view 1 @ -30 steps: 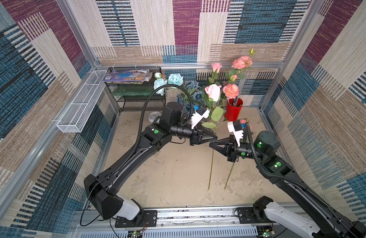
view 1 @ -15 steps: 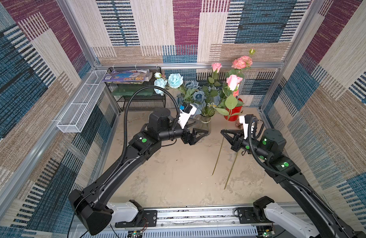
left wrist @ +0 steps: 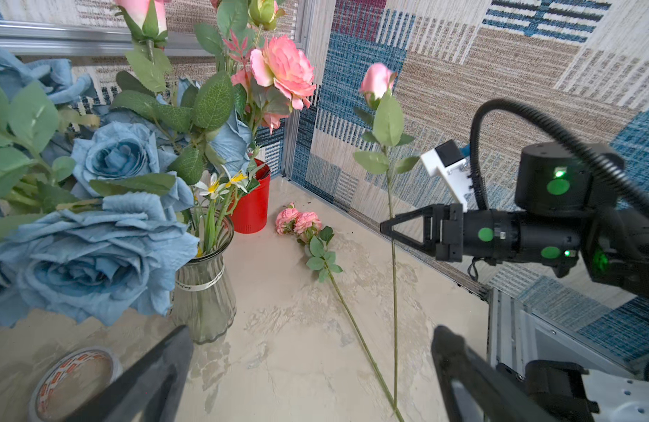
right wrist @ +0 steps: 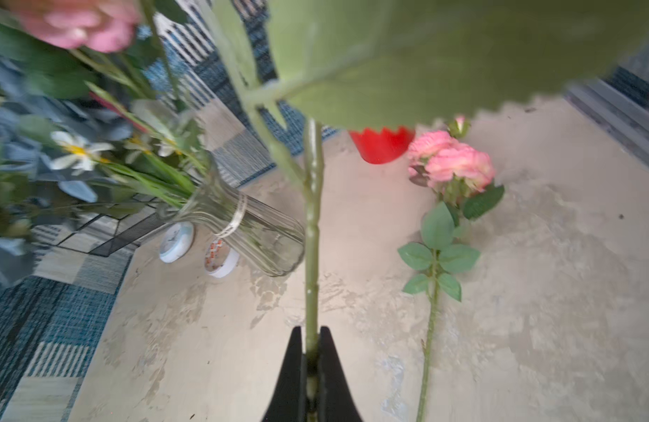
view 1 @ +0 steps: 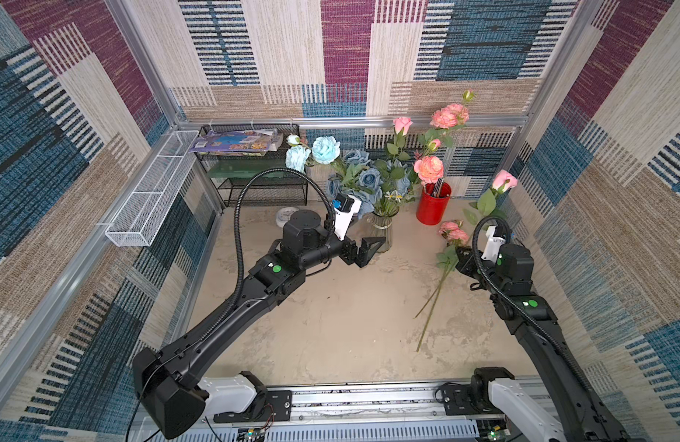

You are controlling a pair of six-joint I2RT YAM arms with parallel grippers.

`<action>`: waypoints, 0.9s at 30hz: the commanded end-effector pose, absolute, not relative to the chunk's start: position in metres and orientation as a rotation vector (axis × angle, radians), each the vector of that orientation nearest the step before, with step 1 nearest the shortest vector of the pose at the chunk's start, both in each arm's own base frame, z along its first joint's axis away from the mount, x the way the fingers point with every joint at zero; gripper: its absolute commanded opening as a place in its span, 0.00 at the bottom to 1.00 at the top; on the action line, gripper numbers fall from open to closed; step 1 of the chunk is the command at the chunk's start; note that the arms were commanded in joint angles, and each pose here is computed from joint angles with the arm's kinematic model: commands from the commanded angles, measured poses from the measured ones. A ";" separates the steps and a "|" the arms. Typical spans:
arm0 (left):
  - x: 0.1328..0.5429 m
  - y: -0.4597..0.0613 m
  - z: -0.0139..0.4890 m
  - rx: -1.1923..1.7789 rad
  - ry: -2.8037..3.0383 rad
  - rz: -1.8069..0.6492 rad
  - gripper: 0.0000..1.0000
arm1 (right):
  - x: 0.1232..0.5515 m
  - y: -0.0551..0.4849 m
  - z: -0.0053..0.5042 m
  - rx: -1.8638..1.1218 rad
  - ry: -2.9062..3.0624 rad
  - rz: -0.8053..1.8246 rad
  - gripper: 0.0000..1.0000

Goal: Pick out pink flowers from the vase
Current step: Place the flower at the center of the board.

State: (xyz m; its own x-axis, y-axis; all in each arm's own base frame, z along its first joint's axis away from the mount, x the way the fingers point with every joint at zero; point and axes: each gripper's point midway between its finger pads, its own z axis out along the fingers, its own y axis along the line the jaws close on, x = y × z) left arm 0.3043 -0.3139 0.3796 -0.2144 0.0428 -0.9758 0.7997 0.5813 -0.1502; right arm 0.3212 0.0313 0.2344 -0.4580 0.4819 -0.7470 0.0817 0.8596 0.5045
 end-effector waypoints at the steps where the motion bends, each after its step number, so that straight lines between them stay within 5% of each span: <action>1: 0.315 -0.321 0.388 0.682 1.609 -0.785 0.99 | 0.324 0.027 0.213 0.486 2.050 0.498 0.00; 12: 0.337 -0.362 0.375 0.707 1.631 -0.736 0.97 | 0.325 0.027 0.126 0.574 2.271 0.479 0.00; 27: 0.372 -0.401 0.347 0.707 1.672 -0.514 0.94 | 0.331 0.015 0.072 0.628 2.352 0.388 0.00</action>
State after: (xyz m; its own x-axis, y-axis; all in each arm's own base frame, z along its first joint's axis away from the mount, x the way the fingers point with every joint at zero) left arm 0.3609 -0.4015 0.3425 -0.1814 0.1484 -0.9721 0.7354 0.6768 -0.0339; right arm 0.3183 0.0201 0.0673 -0.6929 0.5362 -0.4821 0.3427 0.8331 0.4341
